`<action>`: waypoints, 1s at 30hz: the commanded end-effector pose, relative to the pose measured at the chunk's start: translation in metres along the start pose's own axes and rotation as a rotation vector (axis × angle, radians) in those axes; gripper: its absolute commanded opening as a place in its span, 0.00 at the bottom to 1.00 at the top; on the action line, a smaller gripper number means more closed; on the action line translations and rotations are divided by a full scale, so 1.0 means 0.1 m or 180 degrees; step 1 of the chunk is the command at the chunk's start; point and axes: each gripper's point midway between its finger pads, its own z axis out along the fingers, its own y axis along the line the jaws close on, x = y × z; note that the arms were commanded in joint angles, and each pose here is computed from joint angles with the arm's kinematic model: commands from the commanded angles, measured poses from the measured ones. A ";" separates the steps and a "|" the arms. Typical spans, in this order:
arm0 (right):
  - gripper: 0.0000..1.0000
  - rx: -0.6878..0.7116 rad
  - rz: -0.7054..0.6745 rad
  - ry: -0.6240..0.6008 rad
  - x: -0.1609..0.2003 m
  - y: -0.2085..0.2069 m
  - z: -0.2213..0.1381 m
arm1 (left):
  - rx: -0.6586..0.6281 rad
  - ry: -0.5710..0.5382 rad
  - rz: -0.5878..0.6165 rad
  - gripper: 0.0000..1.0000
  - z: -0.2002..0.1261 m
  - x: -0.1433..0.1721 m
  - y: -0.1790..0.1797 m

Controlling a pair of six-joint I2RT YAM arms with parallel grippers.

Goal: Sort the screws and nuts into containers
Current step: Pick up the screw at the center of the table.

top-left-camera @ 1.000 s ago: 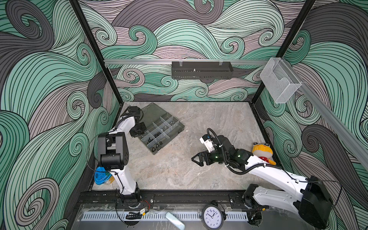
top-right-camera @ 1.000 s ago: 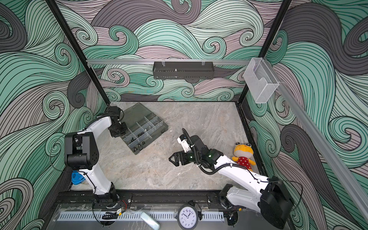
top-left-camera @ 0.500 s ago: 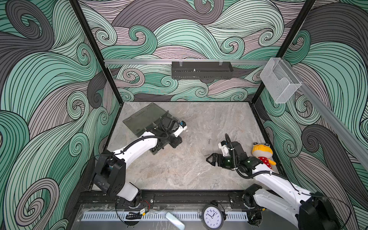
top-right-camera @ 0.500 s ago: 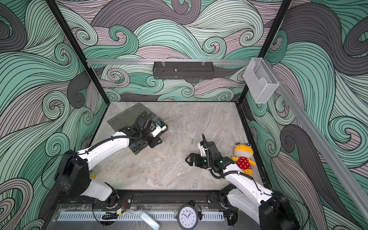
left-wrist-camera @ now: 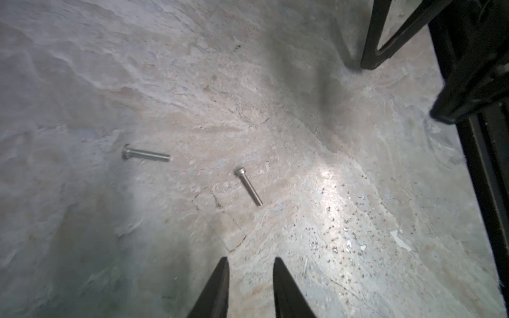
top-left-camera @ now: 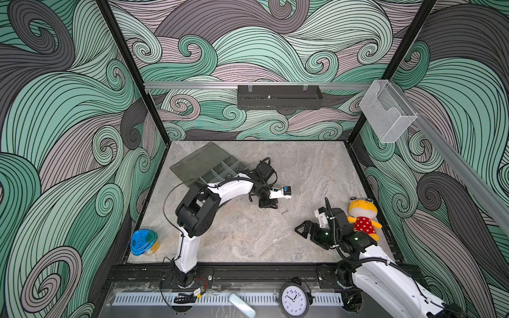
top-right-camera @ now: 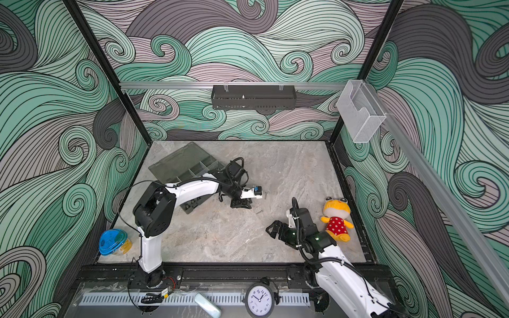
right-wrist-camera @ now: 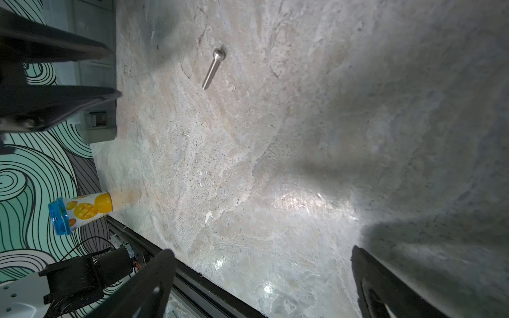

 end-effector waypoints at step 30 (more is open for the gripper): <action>1.00 -0.0061 -0.0180 -0.0012 -0.05 0.06 -0.05 | -0.0388 0.1117 -0.0523 0.31 0.54 0.10 0.19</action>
